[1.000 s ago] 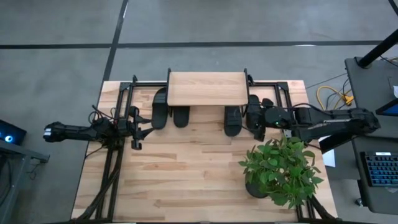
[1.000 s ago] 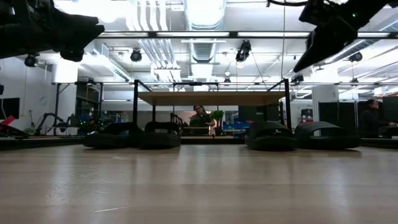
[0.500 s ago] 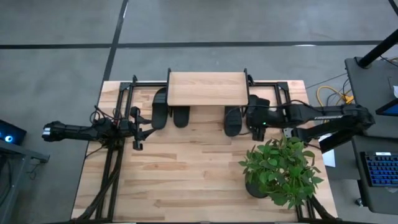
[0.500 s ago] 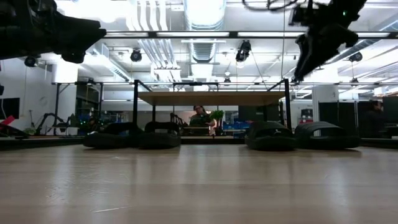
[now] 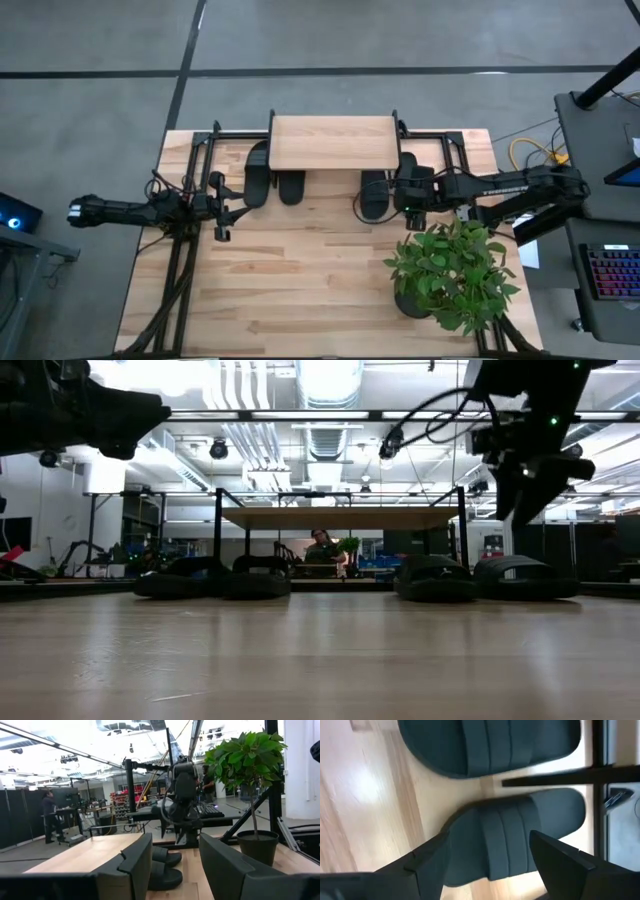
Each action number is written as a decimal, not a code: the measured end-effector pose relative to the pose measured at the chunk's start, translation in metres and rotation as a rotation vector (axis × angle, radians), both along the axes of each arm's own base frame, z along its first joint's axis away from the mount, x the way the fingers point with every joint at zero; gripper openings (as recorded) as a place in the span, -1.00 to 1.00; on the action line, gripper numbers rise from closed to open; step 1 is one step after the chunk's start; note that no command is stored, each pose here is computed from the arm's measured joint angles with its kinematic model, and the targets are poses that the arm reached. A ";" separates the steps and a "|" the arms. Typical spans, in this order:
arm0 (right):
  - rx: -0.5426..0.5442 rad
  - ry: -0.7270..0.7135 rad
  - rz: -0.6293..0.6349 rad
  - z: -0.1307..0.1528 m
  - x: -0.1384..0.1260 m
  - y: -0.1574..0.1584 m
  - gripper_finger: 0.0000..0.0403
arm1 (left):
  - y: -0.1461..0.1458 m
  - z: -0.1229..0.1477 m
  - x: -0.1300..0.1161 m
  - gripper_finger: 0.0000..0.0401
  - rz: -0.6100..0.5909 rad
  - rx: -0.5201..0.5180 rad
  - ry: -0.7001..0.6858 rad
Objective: Pick and place slides into the shelf
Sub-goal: Put the black slipper on the shelf
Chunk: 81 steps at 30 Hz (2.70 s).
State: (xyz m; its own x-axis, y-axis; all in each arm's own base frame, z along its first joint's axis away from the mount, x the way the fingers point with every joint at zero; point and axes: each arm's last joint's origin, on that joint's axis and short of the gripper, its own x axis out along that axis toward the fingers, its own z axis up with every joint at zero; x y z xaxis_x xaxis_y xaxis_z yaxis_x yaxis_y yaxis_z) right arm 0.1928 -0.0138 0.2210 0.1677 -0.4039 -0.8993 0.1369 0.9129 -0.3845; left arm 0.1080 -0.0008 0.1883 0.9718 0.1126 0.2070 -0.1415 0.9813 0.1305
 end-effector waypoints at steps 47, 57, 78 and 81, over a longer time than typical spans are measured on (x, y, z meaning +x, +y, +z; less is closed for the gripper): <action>-0.325 0.432 -0.099 -0.089 0.027 -0.009 0.04 | 0.000 0.000 0.000 -0.26 -0.001 0.001 0.001; -0.292 0.432 -0.095 -0.087 0.027 -0.008 -0.79 | 0.000 0.000 0.000 -0.26 0.000 0.001 0.000; -0.115 0.320 -0.273 -0.038 0.020 0.000 -0.95 | 0.000 0.000 0.000 -0.26 -0.001 0.000 0.000; -0.113 0.297 -0.291 -0.026 0.019 0.003 -0.96 | 0.000 0.000 0.000 -0.26 0.000 0.000 0.002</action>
State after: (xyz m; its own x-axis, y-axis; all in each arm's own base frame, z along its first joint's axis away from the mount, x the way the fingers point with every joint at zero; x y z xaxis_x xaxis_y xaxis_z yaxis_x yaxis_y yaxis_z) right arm 0.2116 -0.0104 0.1947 -0.2275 -0.4945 -0.8389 0.2504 0.8028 -0.5412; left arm 0.1080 -0.0008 0.1881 0.9723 0.1123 0.2051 -0.1410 0.9813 0.1312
